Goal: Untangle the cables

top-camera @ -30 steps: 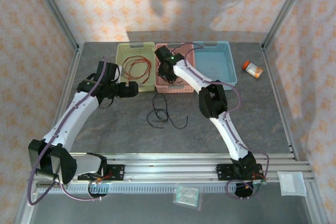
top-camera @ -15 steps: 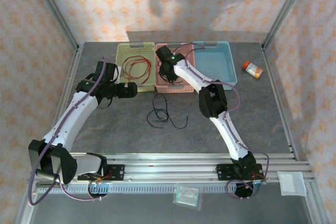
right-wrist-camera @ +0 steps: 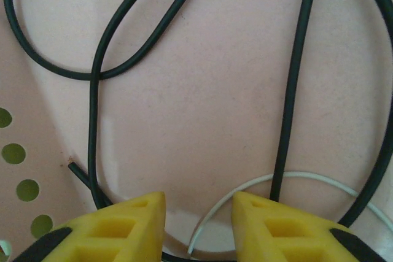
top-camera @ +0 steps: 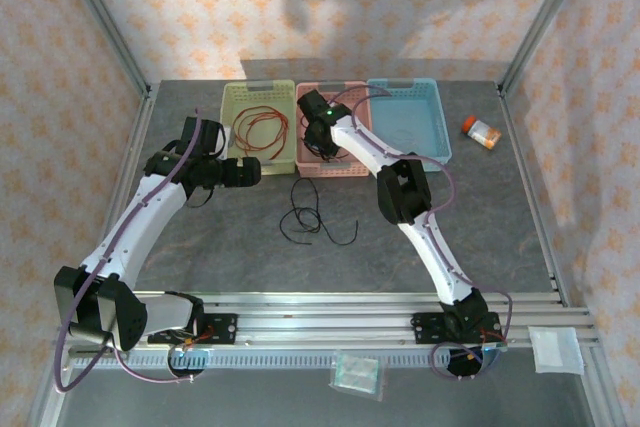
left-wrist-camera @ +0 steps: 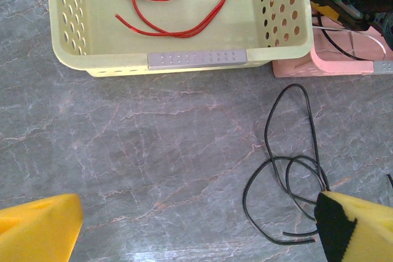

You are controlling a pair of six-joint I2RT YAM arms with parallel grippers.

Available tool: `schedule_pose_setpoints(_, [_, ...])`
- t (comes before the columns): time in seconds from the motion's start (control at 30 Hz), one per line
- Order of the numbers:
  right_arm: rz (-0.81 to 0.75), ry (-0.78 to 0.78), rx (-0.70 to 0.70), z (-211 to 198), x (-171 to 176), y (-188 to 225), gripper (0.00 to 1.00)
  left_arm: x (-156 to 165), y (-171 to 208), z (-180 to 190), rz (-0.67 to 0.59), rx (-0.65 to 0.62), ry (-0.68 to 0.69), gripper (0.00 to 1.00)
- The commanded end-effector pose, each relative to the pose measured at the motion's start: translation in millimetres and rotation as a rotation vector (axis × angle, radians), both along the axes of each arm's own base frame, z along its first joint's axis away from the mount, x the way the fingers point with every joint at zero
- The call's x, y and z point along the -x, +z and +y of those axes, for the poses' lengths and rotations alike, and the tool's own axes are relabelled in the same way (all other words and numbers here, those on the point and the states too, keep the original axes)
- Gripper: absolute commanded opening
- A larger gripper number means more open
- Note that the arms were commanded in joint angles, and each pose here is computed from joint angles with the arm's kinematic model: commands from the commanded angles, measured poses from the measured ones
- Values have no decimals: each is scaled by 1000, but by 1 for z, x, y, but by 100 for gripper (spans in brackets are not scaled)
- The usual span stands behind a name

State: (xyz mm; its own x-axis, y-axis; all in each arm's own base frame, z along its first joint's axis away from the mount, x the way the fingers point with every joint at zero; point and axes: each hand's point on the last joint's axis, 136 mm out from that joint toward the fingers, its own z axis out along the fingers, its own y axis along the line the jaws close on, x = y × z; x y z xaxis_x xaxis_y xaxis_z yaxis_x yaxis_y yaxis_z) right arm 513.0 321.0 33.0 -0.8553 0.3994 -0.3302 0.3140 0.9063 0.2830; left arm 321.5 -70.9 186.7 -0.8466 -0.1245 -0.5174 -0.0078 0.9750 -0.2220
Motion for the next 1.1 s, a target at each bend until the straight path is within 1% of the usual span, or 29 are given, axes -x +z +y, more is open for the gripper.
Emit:
schedule_pose_setpoints(0.0, [94,-4,65,-14,13,-38,30,1,13,2,-23,-1,-4,99])
schedule_pose_setpoints(0.2, [159,27,100,-20,26,-57,15,2,14,3,-23,-8,-7,98])
schedule_pose_setpoints(0.37, [179,47,107,-22,30,-60,0,1,13,4,-25,-9,-4,98])
schedule_pose_setpoints(0.47, [158,46,94,-20,25,-50,0,0,14,4,-29,-7,-1,98])
schedule_pose_setpoints(0.57, [90,34,51,-17,10,-23,0,-1,14,5,-32,-9,4,98])
schedule_pose_setpoints(0.8, [-193,59,-128,-5,-39,86,0,-6,13,3,-38,6,4,98])
schedule_pose_setpoints(0.9, [-250,43,-174,-9,-47,116,0,-8,11,2,-35,9,4,98])
schedule_pose_setpoints(1.07, [-307,53,-214,-10,-47,153,0,-12,11,1,-38,10,5,98])
